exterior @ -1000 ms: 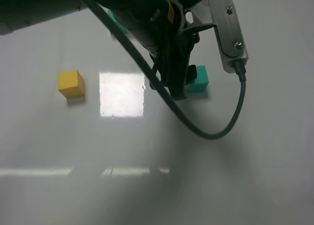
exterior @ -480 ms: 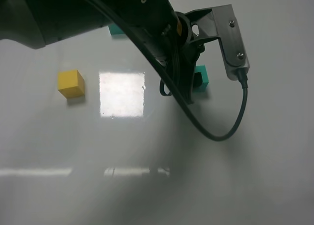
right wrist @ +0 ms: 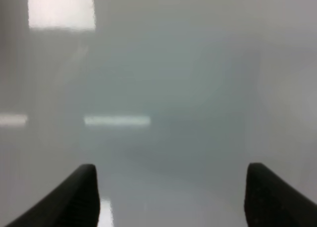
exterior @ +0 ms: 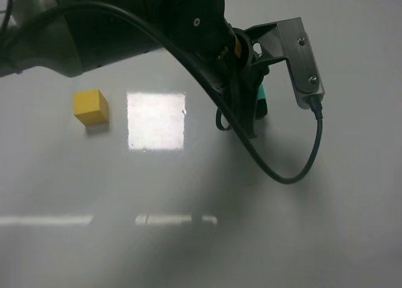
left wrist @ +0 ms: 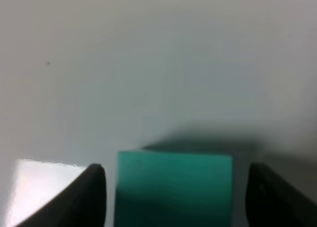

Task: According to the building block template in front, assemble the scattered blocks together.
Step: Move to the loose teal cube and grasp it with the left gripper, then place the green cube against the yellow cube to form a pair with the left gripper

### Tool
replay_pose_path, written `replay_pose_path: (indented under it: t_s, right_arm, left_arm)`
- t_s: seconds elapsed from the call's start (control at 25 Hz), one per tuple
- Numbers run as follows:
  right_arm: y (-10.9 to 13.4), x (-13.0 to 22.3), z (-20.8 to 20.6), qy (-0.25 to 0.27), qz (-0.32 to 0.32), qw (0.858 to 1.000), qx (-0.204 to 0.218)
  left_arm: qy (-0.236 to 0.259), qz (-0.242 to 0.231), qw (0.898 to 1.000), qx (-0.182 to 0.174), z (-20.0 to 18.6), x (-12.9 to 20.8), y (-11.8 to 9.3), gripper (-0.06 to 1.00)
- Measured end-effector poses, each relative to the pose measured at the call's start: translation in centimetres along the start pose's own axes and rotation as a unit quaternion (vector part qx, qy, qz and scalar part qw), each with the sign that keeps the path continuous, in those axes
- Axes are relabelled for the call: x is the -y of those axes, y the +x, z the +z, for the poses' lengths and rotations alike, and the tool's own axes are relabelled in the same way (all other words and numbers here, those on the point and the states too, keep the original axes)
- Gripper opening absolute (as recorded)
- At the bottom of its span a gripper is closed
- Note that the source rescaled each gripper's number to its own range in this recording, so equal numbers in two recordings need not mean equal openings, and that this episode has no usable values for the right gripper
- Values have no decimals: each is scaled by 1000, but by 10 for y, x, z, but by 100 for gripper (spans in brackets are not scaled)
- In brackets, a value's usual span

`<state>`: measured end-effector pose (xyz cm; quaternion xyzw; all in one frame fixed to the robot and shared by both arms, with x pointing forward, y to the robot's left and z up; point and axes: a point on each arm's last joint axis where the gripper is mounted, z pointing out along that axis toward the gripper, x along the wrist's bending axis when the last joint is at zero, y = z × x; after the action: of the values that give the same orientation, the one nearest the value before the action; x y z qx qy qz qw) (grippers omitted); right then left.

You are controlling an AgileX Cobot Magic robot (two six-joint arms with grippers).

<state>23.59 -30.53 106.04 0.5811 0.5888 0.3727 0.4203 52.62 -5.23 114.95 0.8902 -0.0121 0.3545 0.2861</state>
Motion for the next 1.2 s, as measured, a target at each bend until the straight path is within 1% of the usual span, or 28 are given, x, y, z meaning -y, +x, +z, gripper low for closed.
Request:
replay_pose_path:
  t_s: [0.12, 0.2, 0.24, 0.28, 0.36, 0.4, 0.44, 0.88, 0.96, 1.12, 1.2]
  right_arm:
    - [0, 0, 0, 0, 0, 1000, 0]
    - [0, 0, 0, 0, 0, 1000, 0]
    - [0, 0, 0, 0, 0, 1000, 0]
    - [0, 0, 0, 0, 0, 1000, 0]
    - [0, 0, 0, 0, 0, 1000, 0]
    - [0, 0, 0, 0, 0, 1000, 0]
    - [0, 0, 0, 0, 0, 1000, 0]
    - [0, 0, 0, 0, 0, 1000, 0]
    - [0, 0, 0, 0, 0, 1000, 0]
    - [0, 0, 0, 0, 0, 1000, 0]
    - [0, 0, 0, 0, 0, 1000, 0]
  left_arm:
    - [-1, -2, 1000, 3, 3, 0, -2, 59]
    - [-2, -4, 1000, 3, 4, 0, -1, 55]
    - [-3, -5, 1000, 3, 5, 1, -1, 51]
    - [-3, -5, 1000, 4, 6, 1, -1, 45]
    - [-1, -7, 1000, 4, 9, 3, -1, 28]
    - [-2, -7, 1000, 4, 10, 3, -2, 14]
    - [-2, -8, 1000, 5, 10, 3, -1, 3]
    - [4, -10, 1000, 7, 6, 4, 0, 3]
    - [8, -9, 1000, 5, -2, 2, 5, 3]
    - [11, -3, 1000, -6, -33, -3, 16, 3]
    - [20, -1, 1000, -8, -48, -2, 20, 3]
